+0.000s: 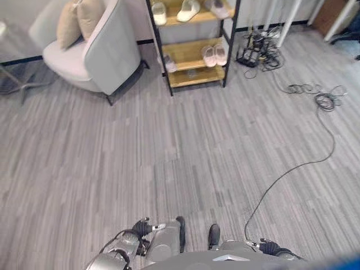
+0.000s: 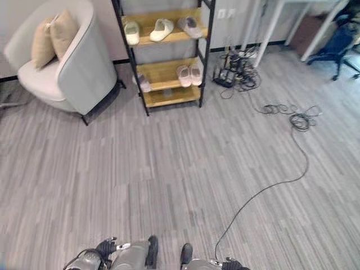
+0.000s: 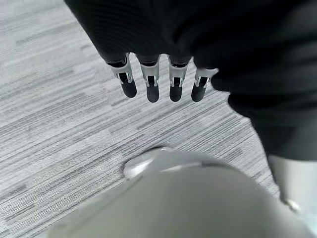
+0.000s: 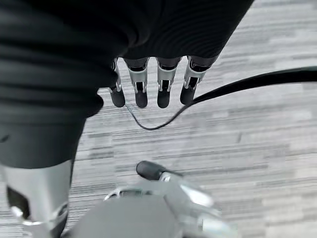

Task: Arrange the slippers neatly on the shoe rack.

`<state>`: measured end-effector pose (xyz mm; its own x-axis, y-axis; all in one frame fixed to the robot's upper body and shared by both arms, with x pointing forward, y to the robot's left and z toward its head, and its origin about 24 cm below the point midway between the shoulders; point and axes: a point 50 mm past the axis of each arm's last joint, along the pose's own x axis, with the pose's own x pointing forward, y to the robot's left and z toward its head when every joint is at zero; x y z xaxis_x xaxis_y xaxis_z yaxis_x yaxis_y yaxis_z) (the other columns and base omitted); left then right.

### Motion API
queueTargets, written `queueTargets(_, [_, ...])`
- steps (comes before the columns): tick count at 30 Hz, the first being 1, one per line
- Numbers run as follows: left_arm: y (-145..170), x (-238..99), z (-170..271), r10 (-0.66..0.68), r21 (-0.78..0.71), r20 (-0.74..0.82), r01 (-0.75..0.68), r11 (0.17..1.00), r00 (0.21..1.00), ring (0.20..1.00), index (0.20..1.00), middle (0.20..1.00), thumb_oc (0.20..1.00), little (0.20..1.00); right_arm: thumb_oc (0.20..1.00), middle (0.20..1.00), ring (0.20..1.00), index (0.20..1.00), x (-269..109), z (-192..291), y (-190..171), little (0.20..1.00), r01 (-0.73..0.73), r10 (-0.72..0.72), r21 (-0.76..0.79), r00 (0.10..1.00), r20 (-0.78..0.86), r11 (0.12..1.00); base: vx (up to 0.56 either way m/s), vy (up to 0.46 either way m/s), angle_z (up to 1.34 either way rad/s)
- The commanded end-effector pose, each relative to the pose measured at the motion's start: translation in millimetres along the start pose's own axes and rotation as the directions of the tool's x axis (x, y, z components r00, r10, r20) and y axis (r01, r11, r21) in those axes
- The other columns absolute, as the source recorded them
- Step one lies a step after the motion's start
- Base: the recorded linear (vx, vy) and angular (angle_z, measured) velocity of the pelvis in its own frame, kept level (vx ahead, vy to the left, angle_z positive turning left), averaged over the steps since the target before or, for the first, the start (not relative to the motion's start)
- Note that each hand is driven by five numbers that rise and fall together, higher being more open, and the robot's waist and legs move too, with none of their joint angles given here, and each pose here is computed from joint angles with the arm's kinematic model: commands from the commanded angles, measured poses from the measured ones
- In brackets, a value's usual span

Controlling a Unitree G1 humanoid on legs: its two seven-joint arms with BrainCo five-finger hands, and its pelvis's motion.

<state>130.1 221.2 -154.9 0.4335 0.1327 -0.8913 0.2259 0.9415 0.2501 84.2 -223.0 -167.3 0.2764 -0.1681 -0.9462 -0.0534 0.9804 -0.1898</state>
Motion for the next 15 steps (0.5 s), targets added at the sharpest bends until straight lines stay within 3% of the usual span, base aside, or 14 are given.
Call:
queueTargets(1, [-22,-3,-19,-0.052,0.037,-0.067,0.054,0.998,0.996,1.0,1.0,1.0,1.0,1.0,1.0,1.0,1.0,1.0,-1,-12,-1,1.0,0.013,-0.014,-0.035,1.0,-0.019,0.999,0.39,0.371,-0.26])
queueTargets(5, [-16,-5,-30,-0.034,0.045,-0.111,0.039,0.998,0.993,1.0,1.0,1.0,1.0,1.0,1.0,1.0,1.0,1.0,-1,-6,0,1.0,0.018,-0.018,-0.017,1.0,0.005,1.0,0.29,0.291,-0.72])
queueTargets(6, [2,-7,-38,0.018,0.057,-0.127,-0.011,0.998,0.992,1.0,1.0,1.0,1.0,1.0,1.0,1.0,1.0,1.0,0,22,11,1.0,-0.008,0.011,-0.025,0.994,0.107,1.0,0.54,0.556,-0.29])
queueTargets(10, [17,-2,-10,0.073,0.08,-0.032,-0.07,0.994,0.997,1.0,1.0,1.0,1.0,1.0,1.0,1.0,1.0,1.0,0,29,17,1.0,-0.023,0.033,-0.077,0.991,0.13,0.997,0.48,0.353,0.0])
queueTargets(15, [10,1,13,0.062,0.056,0.049,-0.065,0.996,0.997,1.0,1.0,1.0,1.0,1.0,1.0,1.0,1.0,1.0,0,14,17,1.0,-0.027,0.033,-0.082,0.997,0.071,0.996,0.5,-0.062,0.35])
